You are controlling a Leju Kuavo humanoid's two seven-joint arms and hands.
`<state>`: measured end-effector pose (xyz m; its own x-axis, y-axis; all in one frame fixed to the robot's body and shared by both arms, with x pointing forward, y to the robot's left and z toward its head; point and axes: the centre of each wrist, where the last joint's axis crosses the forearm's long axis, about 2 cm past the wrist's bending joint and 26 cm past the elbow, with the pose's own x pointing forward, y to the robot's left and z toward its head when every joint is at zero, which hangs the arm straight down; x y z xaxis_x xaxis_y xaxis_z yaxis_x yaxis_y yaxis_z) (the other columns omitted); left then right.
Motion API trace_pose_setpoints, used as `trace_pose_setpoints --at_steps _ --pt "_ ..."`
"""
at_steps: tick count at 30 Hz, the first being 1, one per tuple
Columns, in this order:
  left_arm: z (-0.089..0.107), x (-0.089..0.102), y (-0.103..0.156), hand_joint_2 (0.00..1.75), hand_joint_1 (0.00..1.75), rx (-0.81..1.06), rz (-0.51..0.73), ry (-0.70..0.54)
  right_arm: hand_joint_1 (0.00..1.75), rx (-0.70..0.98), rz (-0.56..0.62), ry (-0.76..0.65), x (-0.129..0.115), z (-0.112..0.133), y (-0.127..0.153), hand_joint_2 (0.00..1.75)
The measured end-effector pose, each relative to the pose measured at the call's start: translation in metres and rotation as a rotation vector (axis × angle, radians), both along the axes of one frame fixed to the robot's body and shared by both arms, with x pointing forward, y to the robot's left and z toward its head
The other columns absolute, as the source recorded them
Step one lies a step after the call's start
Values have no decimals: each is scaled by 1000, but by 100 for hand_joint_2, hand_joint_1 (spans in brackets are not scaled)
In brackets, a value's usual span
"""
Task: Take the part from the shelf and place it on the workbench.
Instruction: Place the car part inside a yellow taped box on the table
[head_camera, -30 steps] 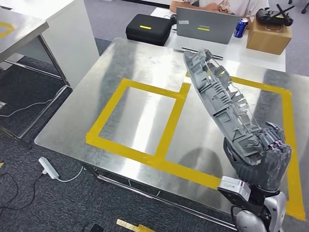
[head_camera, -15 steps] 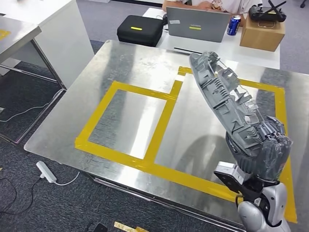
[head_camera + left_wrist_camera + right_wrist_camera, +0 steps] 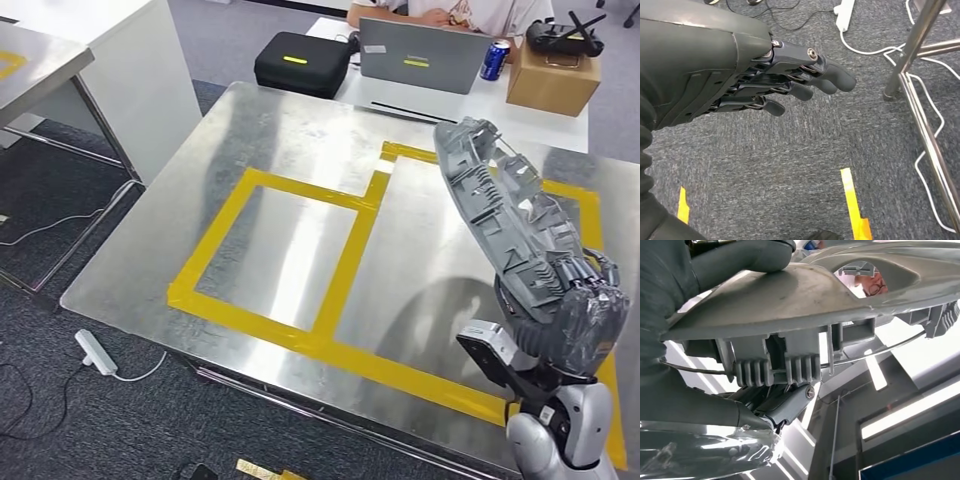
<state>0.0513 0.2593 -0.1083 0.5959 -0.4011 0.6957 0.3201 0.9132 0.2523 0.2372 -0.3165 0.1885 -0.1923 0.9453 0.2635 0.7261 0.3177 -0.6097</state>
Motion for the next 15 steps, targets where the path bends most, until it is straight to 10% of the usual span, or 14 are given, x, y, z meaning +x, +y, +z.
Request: trace_pose_setpoints --at_steps 3,15 --pt "0 0 1 0 0 2 7 -2 175 -67 -48 2 0 -1 -2 175" --pt "0 -2 1 0 0 39 33 10 175 -357 -231 124 5 -20 -13 175"
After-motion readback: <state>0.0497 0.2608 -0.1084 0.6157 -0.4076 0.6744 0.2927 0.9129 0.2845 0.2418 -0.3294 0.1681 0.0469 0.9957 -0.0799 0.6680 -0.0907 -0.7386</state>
